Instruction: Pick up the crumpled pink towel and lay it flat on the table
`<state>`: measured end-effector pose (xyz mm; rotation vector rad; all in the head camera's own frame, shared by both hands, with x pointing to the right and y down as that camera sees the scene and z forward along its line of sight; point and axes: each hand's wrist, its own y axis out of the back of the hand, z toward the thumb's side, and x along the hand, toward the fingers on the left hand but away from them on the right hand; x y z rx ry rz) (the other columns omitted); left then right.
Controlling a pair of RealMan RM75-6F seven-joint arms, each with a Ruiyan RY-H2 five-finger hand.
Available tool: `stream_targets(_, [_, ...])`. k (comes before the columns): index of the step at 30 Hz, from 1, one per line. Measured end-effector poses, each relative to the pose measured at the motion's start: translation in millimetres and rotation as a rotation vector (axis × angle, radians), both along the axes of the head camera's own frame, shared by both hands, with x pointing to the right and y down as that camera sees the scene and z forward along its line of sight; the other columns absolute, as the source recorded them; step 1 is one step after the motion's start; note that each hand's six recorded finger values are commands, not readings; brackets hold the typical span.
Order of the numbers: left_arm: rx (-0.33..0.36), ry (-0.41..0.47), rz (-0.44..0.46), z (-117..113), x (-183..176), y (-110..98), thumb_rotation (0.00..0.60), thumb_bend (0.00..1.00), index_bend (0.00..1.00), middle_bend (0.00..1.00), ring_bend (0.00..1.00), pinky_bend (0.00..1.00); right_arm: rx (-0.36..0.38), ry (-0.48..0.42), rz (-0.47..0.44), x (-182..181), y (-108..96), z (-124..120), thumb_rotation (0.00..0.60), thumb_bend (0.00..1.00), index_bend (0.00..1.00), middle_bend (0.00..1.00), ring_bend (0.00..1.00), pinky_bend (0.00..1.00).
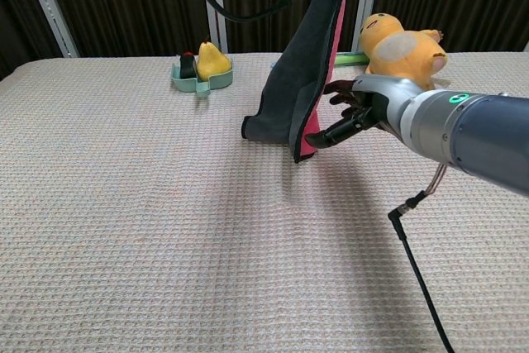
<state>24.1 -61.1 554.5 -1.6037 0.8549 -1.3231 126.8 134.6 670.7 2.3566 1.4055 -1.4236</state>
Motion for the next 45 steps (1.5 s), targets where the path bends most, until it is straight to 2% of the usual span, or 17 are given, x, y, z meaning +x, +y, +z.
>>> stream_targets(8, [-0.001,-0.016,-0.003,-0.8,-3.5,-2.5,0.6,0.53,0.76,0.16,0.0,0.02,0.011,0.015,0.028,7.5,-6.2,1.7,0.6,0.38,0.0,0.0,0.0,0.0])
stream_targets(19, [0.025,-0.139,-0.032,-2.9,-22.3,-20.4,0.6,0.61,0.84,0.2,0.0,0.02,0.029,0.016,0.056,21.7,-16.4,-1.1,0.6,0.38,0.0,0.0,0.0,0.0])
stream_targets(28, [0.043,-0.239,-0.076,-15.7,-33.7,-36.0,0.6,0.65,0.88,0.23,0.0,0.03,0.025,0.016,0.078,32.0,-22.9,1.9,0.6,0.38,0.0,0.0,0.0,0.0])
stream_targets(35, [0.041,-0.234,-0.115,-23.5,-31.1,-43.6,0.6,0.66,0.88,0.23,0.0,0.03,0.035,0.012,0.085,36.7,-28.9,-2.8,0.6,0.38,0.0,0.0,0.0,0.0])
stream_targets(45, [0.027,-0.218,-0.103,-24.1,-3.2,-41.5,0.6,0.69,0.89,0.25,0.0,0.03,0.051,-0.001,0.085,42.4,-38.3,-15.3,0.6,0.38,0.0,0.0,0.0,0.0])
